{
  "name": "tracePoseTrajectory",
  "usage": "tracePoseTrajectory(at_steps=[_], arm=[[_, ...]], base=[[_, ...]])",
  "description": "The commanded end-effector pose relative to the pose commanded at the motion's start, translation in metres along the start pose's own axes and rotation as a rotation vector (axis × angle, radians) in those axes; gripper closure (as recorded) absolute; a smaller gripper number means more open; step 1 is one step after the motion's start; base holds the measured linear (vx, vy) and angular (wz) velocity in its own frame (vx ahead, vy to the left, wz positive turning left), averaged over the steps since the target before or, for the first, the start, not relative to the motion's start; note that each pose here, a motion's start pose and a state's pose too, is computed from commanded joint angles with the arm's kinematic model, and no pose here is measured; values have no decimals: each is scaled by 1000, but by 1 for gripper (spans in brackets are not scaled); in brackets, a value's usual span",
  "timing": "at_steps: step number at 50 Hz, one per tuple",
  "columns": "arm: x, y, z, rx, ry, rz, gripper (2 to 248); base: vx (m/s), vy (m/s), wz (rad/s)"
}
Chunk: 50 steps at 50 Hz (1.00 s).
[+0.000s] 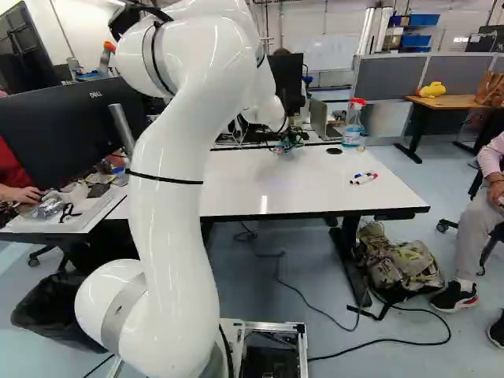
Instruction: Clean the table with the green towel
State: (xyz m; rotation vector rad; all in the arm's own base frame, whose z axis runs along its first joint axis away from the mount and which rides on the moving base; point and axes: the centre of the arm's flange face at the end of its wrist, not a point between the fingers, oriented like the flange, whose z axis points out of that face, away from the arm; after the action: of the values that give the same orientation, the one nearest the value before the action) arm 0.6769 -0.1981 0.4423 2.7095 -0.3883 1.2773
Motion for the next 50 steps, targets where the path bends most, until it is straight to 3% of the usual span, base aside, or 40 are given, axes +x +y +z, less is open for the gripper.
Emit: tracePoseTrajectory(at_steps=[50], arm=[[-36, 0, 44, 0, -70, 0, 192]], base=[[0, 0, 0]])
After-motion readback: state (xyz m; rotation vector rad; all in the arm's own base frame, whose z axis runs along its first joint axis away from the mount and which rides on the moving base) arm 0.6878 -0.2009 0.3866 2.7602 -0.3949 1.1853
